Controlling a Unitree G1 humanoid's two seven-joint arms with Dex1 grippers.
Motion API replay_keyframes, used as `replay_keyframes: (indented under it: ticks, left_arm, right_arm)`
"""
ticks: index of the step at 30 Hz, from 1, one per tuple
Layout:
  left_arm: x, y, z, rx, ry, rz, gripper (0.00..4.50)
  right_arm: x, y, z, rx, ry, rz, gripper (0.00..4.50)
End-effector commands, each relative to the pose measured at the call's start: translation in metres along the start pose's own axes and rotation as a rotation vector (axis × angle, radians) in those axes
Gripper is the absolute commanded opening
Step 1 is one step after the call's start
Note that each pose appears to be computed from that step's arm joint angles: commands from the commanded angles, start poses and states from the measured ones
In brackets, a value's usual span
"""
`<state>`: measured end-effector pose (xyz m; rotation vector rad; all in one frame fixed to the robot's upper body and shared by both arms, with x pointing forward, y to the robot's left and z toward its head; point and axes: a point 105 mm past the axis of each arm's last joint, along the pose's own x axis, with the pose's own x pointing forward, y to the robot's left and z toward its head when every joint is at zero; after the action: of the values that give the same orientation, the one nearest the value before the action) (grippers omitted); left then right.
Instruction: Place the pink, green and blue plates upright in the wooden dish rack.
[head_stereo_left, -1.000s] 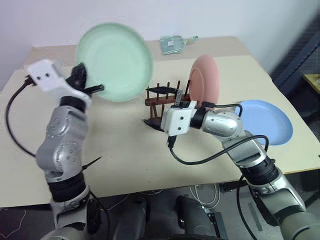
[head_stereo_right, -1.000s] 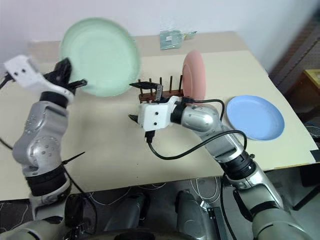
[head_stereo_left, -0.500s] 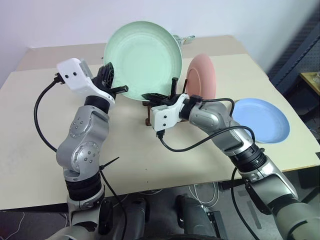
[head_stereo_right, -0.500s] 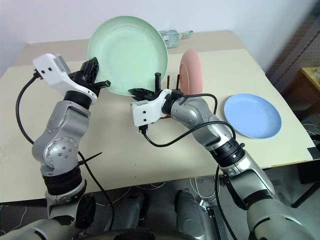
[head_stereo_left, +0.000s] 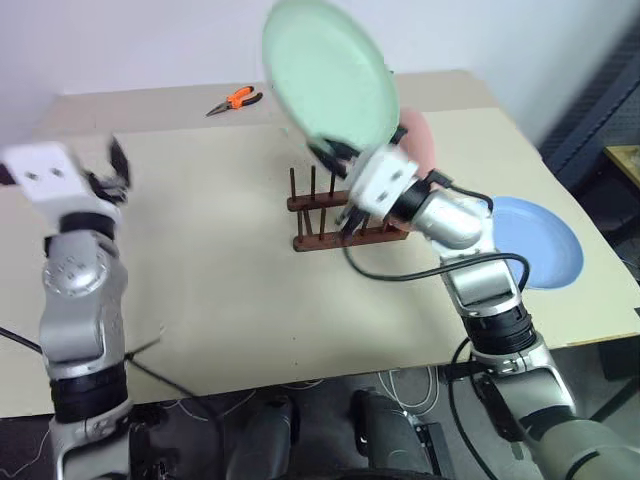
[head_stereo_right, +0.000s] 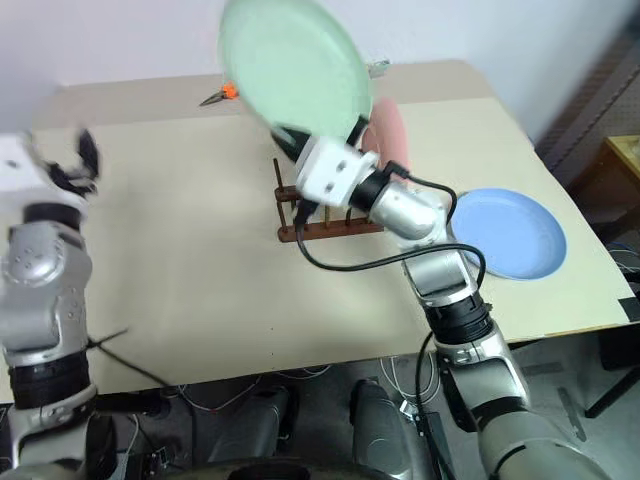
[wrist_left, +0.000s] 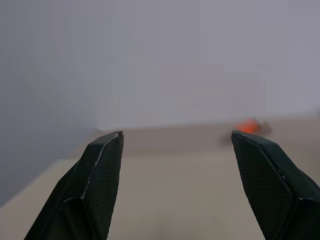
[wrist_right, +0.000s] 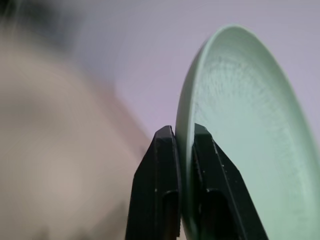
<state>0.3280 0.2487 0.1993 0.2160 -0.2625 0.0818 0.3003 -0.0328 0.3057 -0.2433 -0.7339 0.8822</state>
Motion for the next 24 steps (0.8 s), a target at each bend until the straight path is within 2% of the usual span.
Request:
replay_keyframes:
  ticks: [1, 4, 8, 14, 19, 23, 24]
  left_arm:
    - [-0.022, -0.064, -0.005, 0.045, -0.042, -0.345, 3.5]
    - [-0.044, -0.103, -0.008, -0.041, -0.045, -0.542, 3.5]
    - [-0.053, -0.125, 0.002, -0.148, -0.049, -0.649, 3.5]
    - [-0.057, -0.131, 0.01, -0.16, -0.055, -0.713, 3.5]
    - [-0.058, -0.133, 0.012, -0.15, -0.053, -0.723, 3.5]
    - [-0.058, -0.134, 0.013, -0.151, -0.05, -0.726, 3.5]
    - [-0.058, -0.134, 0.013, -0.151, -0.049, -0.727, 3.54]
  right_arm:
    - [-0.01, -0.014, 0.033, 0.445, -0.157, -0.1, 0.0]
    - [-0.017, -0.013, 0.024, 0.681, -0.137, -0.165, 0.0]
    - [-0.022, -0.01, 0.001, 0.759, -0.034, -0.219, 0.0]
    - [-0.025, -0.011, -0.02, 0.842, 0.04, -0.267, 0.0]
    - [-0.029, -0.017, -0.052, 0.906, 0.164, -0.355, 0.0]
    - [-0.029, -0.021, -0.059, 0.912, 0.192, -0.377, 0.0]
    - [-0.028, -0.022, -0.06, 0.902, 0.196, -0.378, 0.36]
